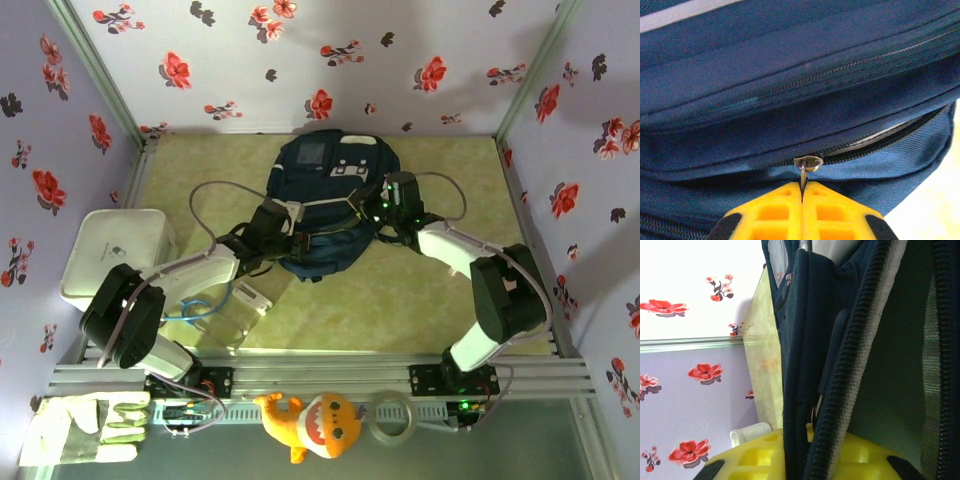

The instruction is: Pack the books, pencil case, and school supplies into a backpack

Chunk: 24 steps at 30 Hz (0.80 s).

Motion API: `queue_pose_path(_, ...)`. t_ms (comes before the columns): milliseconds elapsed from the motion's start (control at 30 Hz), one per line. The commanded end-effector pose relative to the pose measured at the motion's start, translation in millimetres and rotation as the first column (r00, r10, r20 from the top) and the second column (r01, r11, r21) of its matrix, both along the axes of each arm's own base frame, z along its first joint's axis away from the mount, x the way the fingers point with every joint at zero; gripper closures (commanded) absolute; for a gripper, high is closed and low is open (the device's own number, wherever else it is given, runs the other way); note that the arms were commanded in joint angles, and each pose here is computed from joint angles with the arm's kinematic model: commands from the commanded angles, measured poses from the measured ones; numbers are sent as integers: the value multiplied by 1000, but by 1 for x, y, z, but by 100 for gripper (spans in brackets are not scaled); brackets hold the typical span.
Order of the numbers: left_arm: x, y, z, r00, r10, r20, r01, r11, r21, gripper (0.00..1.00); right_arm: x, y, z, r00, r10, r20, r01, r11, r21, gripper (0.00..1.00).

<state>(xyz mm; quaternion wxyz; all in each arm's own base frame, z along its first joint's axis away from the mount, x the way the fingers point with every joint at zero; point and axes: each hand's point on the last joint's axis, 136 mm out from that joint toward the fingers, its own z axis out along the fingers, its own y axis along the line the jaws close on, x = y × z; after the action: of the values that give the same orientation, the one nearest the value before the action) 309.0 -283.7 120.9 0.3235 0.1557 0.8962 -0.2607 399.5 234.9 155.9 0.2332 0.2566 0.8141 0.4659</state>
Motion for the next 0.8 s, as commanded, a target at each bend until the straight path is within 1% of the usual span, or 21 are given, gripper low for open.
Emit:
queue_pose_path(0, 1, -18, 36, 985, -117, 129, 126, 990, -65, 100, 6, -13, 28, 992, -88, 93, 83, 995, 60, 72)
queue_pose_path(67, -1, -29, 46, 975, -156, 160, 170, 982, -81, 100, -1, -6, 31, 993, -90, 79, 83, 993, 85, 62)
queue_pose_path(167, -6, -46, 56, 960, -206, 191, 226, 970, -85, 100, -11, 3, 30, 994, -98, 46, 94, 992, 85, 49)
queue_pose_path(267, -9, -57, 60, 952, -233, 200, 254, 964, -85, 100, -22, 10, 27, 992, -122, 14, 121, 989, 80, 44)
queue_pose_path(467, -16, -76, 61, 937, -291, 194, 310, 948, -73, 100, -38, 6, 6, 975, -215, -61, 218, 974, 54, 41)
queue_pose_path(533, -18, -82, 60, 931, -312, 192, 329, 942, -65, 100, -40, 4, 1, 971, -230, -65, 233, 972, 43, 42)
queue_pose_path(600, -17, -85, 58, 929, -321, 185, 336, 940, -57, 100, -38, 2, -1, 968, -246, -56, 249, 967, 48, 48)
queue_pose_path(700, -16, -87, 55, 929, -325, 179, 338, 940, -47, 100, -35, -1, -1, 963, -265, -41, 267, 962, 49, 62)
queue_pose_path(767, -15, -85, 55, 928, -327, 180, 338, 940, -34, 100, -32, -3, 8, 964, -267, -3, 267, 962, 60, 71)
